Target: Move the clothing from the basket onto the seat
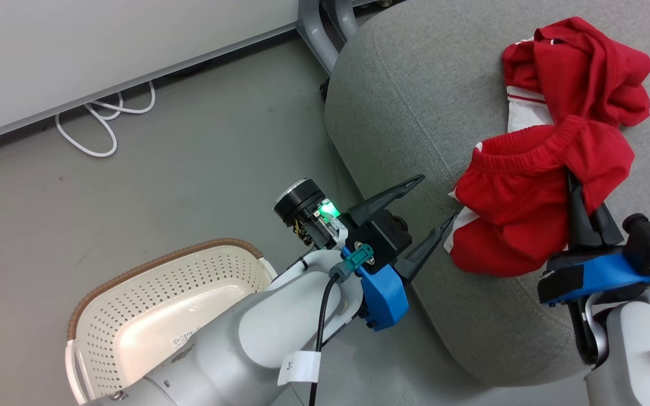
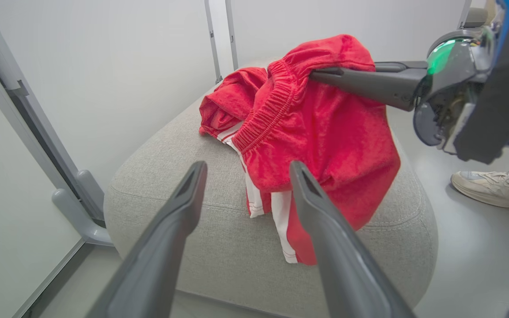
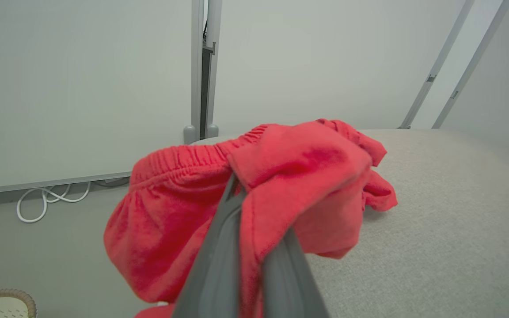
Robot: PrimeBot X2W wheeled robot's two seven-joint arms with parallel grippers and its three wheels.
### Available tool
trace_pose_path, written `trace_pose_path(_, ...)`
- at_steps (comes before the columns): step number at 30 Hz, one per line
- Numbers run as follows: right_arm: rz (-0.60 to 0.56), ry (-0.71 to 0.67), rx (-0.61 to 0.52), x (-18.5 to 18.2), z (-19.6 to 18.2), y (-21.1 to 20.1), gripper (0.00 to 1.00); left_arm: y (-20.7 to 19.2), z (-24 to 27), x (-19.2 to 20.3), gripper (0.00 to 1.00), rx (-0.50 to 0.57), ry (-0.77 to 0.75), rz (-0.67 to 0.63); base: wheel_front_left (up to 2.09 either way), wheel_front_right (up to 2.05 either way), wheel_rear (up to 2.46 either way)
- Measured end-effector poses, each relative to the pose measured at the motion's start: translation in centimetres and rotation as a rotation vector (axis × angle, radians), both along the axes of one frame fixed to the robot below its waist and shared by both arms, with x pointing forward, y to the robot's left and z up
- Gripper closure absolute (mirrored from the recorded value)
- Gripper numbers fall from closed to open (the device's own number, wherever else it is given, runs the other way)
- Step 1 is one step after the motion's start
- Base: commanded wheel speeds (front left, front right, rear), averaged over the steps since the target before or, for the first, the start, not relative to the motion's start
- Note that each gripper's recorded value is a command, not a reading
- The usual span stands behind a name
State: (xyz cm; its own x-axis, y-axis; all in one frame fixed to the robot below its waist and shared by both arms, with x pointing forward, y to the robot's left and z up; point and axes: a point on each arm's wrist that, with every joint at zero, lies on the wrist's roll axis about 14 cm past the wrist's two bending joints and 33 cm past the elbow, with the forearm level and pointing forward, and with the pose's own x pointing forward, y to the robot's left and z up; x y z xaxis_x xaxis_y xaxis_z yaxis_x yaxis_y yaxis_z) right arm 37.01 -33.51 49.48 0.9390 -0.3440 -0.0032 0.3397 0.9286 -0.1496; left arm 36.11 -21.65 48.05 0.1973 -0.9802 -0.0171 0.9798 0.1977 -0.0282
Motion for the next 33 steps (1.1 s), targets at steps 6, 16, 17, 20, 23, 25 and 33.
trace_pose_path(6,0.015,-0.052,-0.043,1.5,2.1,-0.3,1.0,0.1,0.0,0.9,0.0,-0.013,0.008,0.031,0.0,0.0,0.0)
trace_pose_path(16,0.013,-0.269,-0.258,7.5,11.9,-3.7,1.0,1.5,-3.6,5.4,0.0,-0.007,0.029,0.092,0.0,0.0,0.0)
trace_pose_path(17,0.013,-0.269,-0.258,7.5,11.9,-3.7,1.0,1.5,-3.6,5.4,0.0,-0.007,0.029,0.092,0.0,0.0,0.0)
trace_pose_path(20,-0.022,-0.328,-0.316,8.7,14.7,-5.6,1.0,1.7,-4.8,6.7,0.0,-0.009,0.038,0.1,0.0,0.0,0.0)
trace_pose_path(23,-0.075,-0.37,-0.385,9.3,17.1,-7.8,1.0,1.9,-6.0,7.9,0.0,-0.011,0.044,0.108,0.0,0.0,0.0)
trace_pose_path(25,-0.116,-0.38,-0.421,9.5,18.0,-9.5,1.0,1.9,-6.7,8.6,0.0,-0.017,0.05,0.109,0.0,0.0,0.0)
trace_pose_path(33,-0.264,-0.31,-0.433,10.3,15.9,-15.5,1.0,2.4,-10.3,10.6,0.0,-0.02,0.086,0.121,0.0,0.0,0.0)
